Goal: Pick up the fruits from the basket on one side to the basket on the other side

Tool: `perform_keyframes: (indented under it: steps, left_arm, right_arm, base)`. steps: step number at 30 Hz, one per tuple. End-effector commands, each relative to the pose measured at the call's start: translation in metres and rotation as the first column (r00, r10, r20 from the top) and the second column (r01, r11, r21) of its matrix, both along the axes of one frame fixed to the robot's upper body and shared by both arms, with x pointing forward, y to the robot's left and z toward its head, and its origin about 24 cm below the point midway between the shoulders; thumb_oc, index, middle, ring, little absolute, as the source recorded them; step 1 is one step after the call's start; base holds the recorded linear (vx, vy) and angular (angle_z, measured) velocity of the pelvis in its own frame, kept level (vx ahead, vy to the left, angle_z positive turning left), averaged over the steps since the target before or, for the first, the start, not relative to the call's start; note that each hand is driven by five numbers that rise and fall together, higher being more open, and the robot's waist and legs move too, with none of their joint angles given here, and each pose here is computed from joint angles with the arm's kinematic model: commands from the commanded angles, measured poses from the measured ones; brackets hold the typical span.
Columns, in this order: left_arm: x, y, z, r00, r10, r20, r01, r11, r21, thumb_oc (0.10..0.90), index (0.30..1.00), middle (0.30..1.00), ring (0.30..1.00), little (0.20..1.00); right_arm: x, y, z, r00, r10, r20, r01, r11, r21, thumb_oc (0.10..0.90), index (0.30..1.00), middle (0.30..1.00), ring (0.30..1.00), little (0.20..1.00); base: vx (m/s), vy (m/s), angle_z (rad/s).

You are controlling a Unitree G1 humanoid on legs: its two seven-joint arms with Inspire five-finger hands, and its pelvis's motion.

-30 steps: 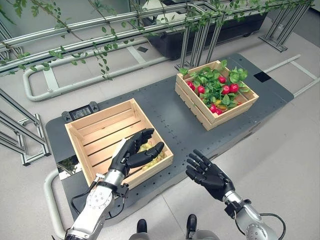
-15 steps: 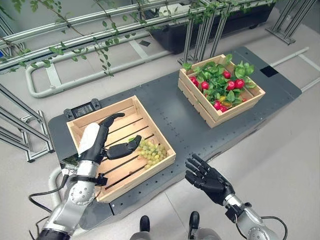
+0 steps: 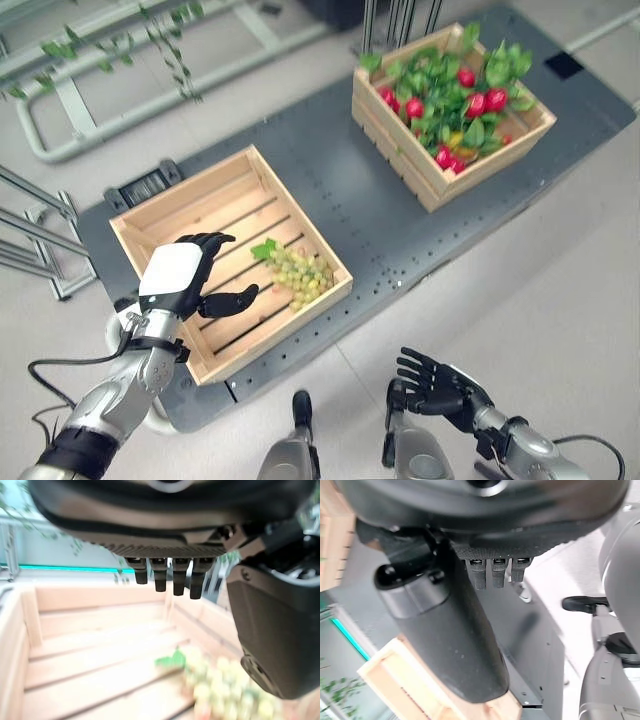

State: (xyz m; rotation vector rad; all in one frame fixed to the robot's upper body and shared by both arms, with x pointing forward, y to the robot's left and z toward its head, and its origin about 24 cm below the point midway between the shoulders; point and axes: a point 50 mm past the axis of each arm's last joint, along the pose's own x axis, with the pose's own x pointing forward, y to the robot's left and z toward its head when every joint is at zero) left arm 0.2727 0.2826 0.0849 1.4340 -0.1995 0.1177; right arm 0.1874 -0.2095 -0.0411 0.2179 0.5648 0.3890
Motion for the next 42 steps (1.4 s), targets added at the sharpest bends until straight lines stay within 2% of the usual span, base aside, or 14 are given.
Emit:
perform_keyframes:
  steps: [1, 4, 10, 12, 22, 27, 32, 36, 39, 42]
  left_arm:
    - [0.017, 0.016, 0.054, 0.967, 0.04, 0.253, -0.067, 0.993, 0.099, 0.8, 0.9, 0.9, 0.9, 0.9]
    - [0.026, 0.015, 0.057, 0.968, 0.027, 0.251, -0.08, 0.976, 0.204, 0.8, 0.9, 0.9, 0.9, 0.9]
    - [0.038, 0.006, 0.061, 0.962, 0.015, 0.272, -0.081, 0.969, 0.235, 0.8, 0.9, 0.9, 0.9, 0.9]
    - [0.043, 0.006, 0.069, 0.944, 0.02, 0.33, -0.112, 0.959, 0.261, 0.8, 0.9, 0.9, 0.9, 0.9]
    - [0.054, -0.001, 0.079, 0.877, 0.035, 0.478, -0.175, 0.952, 0.252, 0.8, 0.9, 0.9, 0.9, 0.9]
    - [0.059, -0.008, 0.081, 0.882, 0.006, 0.472, -0.157, 0.946, 0.282, 0.8, 0.9, 0.9, 0.9, 0.9]
    - [0.069, -0.014, 0.084, 0.928, -0.025, 0.371, -0.152, 0.884, 0.441, 0.8, 0.9, 0.9, 0.9, 0.9]
    - [0.074, -0.015, 0.084, 0.944, -0.002, 0.331, -0.177, 0.842, 0.51, 0.8, 0.9, 0.9, 0.9, 0.9]
    - [0.076, -0.014, 0.088, 0.933, 0.005, 0.36, -0.213, 0.814, 0.54, 0.8, 0.9, 0.9, 0.9, 0.9]
    - [0.078, -0.013, 0.1, 0.89, 0.014, 0.455, -0.278, 0.808, 0.52, 0.8, 0.9, 0.9, 0.9, 0.9]
  right_arm:
    - [0.006, 0.012, 0.014, 0.993, 0.097, 0.06, -0.098, 0.995, 0.017, 0.8, 0.9, 0.9, 0.9, 0.9]
    - [0.007, 0.011, 0.016, 0.991, 0.126, 0.053, -0.127, 0.992, 0.004, 0.8, 0.9, 0.9, 0.9, 0.9]
    - [0.017, 0.01, 0.02, 0.993, 0.1, 0.058, -0.101, 0.995, 0.017, 0.8, 0.9, 0.9, 0.9, 0.9]
    - [0.02, 0.01, 0.02, 0.993, 0.101, 0.054, -0.101, 0.995, 0.009, 0.8, 0.9, 0.9, 0.9, 0.9]
    - [0.024, 0.021, 0.017, 0.994, 0.105, 0.041, -0.105, 0.994, 0.014, 0.8, 0.9, 0.9, 0.9, 0.9]
    - [0.028, 0.026, 0.018, 0.992, 0.112, 0.051, -0.113, 0.993, 0.021, 0.8, 0.9, 0.9, 0.9, 0.9]
    - [0.034, 0.03, 0.022, 0.993, 0.105, 0.052, -0.106, 0.994, 0.019, 0.8, 0.9, 0.9, 0.9, 0.9]
    - [0.038, 0.032, 0.025, 0.994, 0.095, 0.061, -0.097, 0.995, 0.021, 0.8, 0.9, 0.9, 0.9, 0.9]
    - [0.04, 0.033, 0.026, 0.994, 0.089, 0.065, -0.09, 0.996, 0.023, 0.8, 0.9, 0.9, 0.9, 0.9]
    - [0.042, 0.036, 0.026, 0.994, 0.082, 0.068, -0.084, 0.996, 0.036, 0.8, 0.9, 0.9, 0.9, 0.9]
  base:
    - [-0.02, 0.005, 0.12]
    - [-0.04, 0.018, 0.04]
    - [-0.03, 0.023, -0.03]
    - [-0.04, 0.037, -0.1]
    - [-0.01, 0.004, -0.01]
    - [0.0, 0.0, 0.0]
    - [0.0, 0.0, 0.0]
    - [0.0, 0.0, 0.0]
    - [0.02, 0.009, -0.09]
    - [0.01, 0.0, -0.06]
